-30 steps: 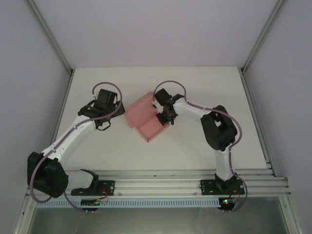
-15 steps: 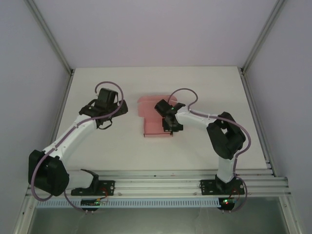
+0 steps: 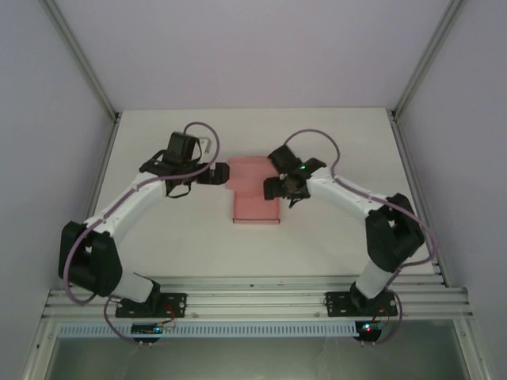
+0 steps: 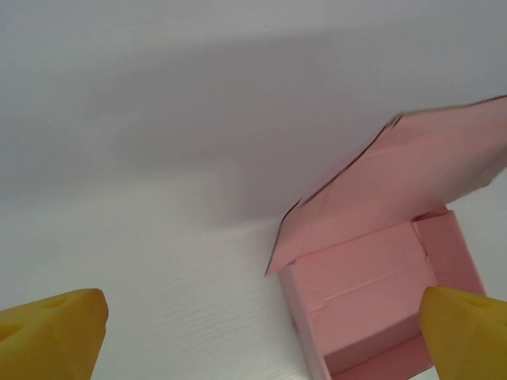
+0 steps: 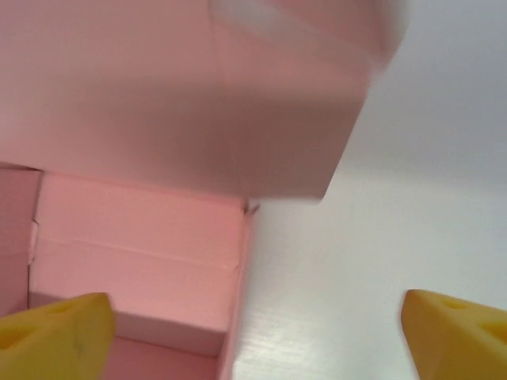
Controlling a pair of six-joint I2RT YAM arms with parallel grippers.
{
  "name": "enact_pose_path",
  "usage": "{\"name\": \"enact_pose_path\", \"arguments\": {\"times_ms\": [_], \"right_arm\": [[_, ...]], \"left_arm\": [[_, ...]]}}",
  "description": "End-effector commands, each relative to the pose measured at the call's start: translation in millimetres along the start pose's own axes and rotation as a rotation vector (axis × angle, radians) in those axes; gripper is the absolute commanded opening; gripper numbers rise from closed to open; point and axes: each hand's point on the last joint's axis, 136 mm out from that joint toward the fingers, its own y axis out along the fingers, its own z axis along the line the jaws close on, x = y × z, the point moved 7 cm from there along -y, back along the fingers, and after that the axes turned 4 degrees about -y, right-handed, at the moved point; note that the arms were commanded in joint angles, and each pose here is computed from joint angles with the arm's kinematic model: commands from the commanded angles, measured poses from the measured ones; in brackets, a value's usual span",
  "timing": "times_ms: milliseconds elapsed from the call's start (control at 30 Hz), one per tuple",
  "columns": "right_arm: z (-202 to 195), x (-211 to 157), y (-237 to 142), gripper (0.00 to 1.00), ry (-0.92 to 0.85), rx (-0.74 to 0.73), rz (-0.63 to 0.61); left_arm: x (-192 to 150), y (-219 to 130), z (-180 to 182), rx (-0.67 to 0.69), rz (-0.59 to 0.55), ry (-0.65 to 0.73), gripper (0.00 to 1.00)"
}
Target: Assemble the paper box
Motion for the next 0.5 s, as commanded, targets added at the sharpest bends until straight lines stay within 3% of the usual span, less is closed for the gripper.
{"name": "enact_pose_path", "arguments": {"times_ms": [0,167,300,400,467], "right_arm": [[-3.5,27.0,-14.0,0.98,-0.265,0.166,-0.096],[-13.8,48.0,-14.3,0.99,-0.453,0.264,-0.148],[-18.0,59.8,-6.3,0.97,-0.500,0.359,-0.128],[-22.1,64.1,4.2,0.93,-0.536,0.351,-0.096],[-23.4,65.7,10.6,0.85,-0.532,0.347,-0.065]], "left_arm": [[14.2,6.5,-16.8,-0.147,0.051,0.184,1.00],[18.5,30.6,-23.1,-0.238,0.150,0.292,0.99],[18.0,45.5,-23.7,-0.270,0.247,0.343,0.91],[20.3,52.1,-21.8,-0.258,0.278,0.355,0.73],[22.0,55.6,-21.2,-0.255,0.285,0.363,0.66]]}}
